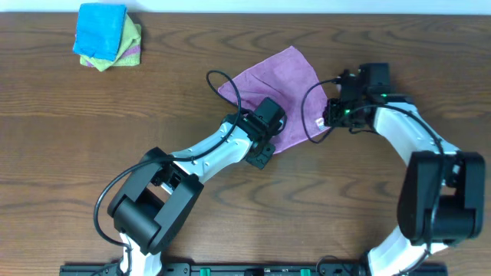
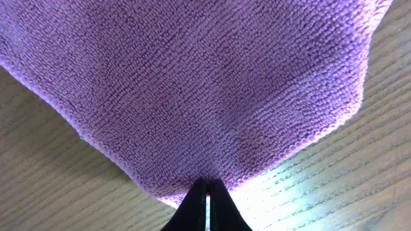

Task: Fold the cloth
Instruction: 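Grasp the cloth's left and right edges with both grippers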

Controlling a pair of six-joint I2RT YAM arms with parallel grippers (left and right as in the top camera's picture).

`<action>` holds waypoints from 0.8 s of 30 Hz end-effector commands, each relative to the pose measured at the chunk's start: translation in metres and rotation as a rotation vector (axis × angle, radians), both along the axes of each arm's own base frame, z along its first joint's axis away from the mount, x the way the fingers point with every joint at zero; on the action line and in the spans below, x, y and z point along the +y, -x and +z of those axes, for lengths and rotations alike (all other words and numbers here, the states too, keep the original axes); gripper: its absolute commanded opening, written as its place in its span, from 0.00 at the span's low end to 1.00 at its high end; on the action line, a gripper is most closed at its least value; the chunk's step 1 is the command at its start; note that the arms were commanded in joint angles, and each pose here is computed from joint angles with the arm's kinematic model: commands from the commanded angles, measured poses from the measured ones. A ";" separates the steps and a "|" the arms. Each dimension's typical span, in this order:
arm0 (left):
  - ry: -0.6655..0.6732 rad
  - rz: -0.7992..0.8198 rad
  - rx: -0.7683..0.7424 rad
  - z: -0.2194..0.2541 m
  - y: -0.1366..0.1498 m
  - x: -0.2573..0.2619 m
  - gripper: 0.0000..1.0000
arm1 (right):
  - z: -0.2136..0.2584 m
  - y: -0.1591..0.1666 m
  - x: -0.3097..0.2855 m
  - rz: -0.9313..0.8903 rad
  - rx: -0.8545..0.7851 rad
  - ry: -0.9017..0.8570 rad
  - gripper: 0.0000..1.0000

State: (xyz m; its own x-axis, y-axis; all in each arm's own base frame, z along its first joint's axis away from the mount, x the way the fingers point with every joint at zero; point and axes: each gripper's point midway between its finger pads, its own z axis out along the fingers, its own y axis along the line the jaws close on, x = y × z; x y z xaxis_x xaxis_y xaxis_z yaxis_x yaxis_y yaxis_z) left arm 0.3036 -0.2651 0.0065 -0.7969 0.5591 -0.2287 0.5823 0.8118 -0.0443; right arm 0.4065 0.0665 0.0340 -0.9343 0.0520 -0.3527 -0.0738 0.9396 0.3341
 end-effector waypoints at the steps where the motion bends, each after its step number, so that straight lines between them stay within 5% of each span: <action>1: 0.009 0.010 -0.001 0.002 -0.004 -0.003 0.06 | -0.011 0.000 0.004 0.007 0.015 0.041 0.02; 24: 0.082 0.150 0.007 0.005 -0.010 -0.014 0.06 | -0.041 -0.011 -0.018 -0.042 0.014 0.183 0.02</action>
